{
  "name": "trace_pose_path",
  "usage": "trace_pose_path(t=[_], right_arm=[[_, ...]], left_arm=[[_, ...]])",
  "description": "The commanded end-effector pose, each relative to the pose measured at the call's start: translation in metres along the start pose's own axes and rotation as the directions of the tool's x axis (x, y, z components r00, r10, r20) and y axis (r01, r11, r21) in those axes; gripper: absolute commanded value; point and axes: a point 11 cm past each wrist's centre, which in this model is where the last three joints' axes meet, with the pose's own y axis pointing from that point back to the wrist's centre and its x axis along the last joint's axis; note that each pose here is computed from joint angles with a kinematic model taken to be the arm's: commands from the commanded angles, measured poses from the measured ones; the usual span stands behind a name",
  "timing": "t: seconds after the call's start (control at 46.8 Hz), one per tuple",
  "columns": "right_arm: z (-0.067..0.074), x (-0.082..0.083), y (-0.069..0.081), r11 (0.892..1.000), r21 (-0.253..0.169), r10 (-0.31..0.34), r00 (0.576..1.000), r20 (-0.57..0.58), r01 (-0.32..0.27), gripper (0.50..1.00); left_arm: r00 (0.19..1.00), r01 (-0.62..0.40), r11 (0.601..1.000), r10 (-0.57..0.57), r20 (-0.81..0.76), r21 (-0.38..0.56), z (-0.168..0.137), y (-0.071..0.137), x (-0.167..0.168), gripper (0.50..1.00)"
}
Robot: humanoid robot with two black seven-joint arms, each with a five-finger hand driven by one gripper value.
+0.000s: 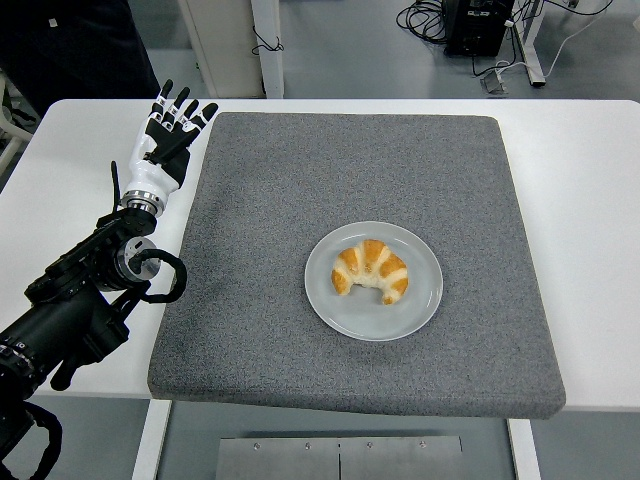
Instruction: Place the bread on the plate
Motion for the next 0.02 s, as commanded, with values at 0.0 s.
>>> trace_pose_path(t=[0.0], right_arm=[[-0.0001, -0.0003, 0.0, 1.0, 0.0, -0.001, 1.0, 0.001, 0.001, 1.0]], left_arm=[[1.0, 0.004, 1.0, -0.004, -0.001, -0.001, 0.0006, -0.0005, -0.001, 0.971]])
